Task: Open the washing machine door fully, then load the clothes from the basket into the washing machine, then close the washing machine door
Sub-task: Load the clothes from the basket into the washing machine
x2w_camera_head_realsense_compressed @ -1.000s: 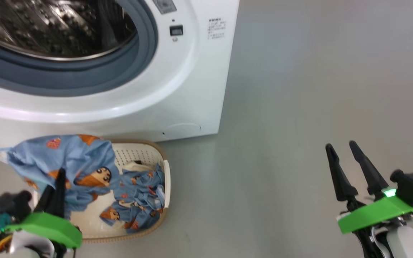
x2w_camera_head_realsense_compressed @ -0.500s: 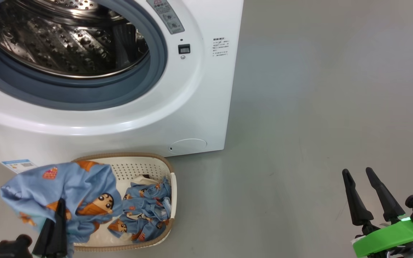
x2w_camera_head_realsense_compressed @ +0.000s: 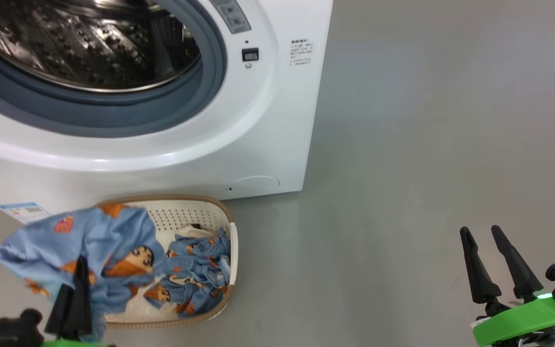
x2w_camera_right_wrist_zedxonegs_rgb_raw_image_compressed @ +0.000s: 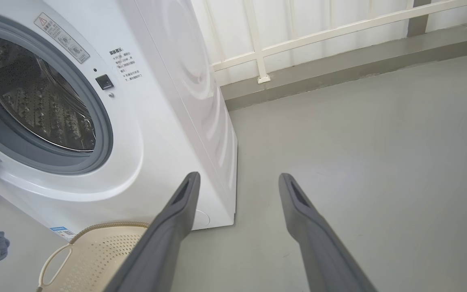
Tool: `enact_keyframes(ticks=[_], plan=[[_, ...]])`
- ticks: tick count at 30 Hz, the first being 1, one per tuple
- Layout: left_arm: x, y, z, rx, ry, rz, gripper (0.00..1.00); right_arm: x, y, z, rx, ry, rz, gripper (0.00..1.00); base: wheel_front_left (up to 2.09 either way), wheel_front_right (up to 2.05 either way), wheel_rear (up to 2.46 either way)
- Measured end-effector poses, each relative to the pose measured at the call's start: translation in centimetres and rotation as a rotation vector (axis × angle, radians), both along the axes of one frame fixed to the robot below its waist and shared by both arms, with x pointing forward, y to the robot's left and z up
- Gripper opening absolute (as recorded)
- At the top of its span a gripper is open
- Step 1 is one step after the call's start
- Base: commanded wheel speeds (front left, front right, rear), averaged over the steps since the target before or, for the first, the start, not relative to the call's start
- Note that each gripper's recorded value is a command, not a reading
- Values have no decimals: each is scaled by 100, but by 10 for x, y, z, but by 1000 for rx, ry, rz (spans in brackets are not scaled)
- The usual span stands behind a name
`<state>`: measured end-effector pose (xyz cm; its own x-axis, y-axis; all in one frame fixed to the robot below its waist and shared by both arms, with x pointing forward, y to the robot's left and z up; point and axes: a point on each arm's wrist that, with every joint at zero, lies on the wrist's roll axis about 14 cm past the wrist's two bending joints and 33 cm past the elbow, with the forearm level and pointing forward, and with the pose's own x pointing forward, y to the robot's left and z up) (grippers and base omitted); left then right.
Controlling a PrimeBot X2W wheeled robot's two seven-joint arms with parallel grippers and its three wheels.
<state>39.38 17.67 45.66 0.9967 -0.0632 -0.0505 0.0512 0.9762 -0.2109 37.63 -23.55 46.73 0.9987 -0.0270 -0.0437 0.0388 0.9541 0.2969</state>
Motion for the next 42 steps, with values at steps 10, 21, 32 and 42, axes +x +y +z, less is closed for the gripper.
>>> enact_keyframes(ticks=[10,21,32,42], plan=[[59,-8,15,16,-80,-49,0,23,8,-12,28,16,0,100,0,0,0],[163,-21,47,28,-230,-89,0,52,10,-32,46,46,-17,100,0,0,0],[248,-30,9,44,-147,-107,0,69,12,-55,68,82,-39,100,0,0,0],[306,-52,4,54,-126,-143,0,62,3,-65,57,116,-77,100,0,0,0]])
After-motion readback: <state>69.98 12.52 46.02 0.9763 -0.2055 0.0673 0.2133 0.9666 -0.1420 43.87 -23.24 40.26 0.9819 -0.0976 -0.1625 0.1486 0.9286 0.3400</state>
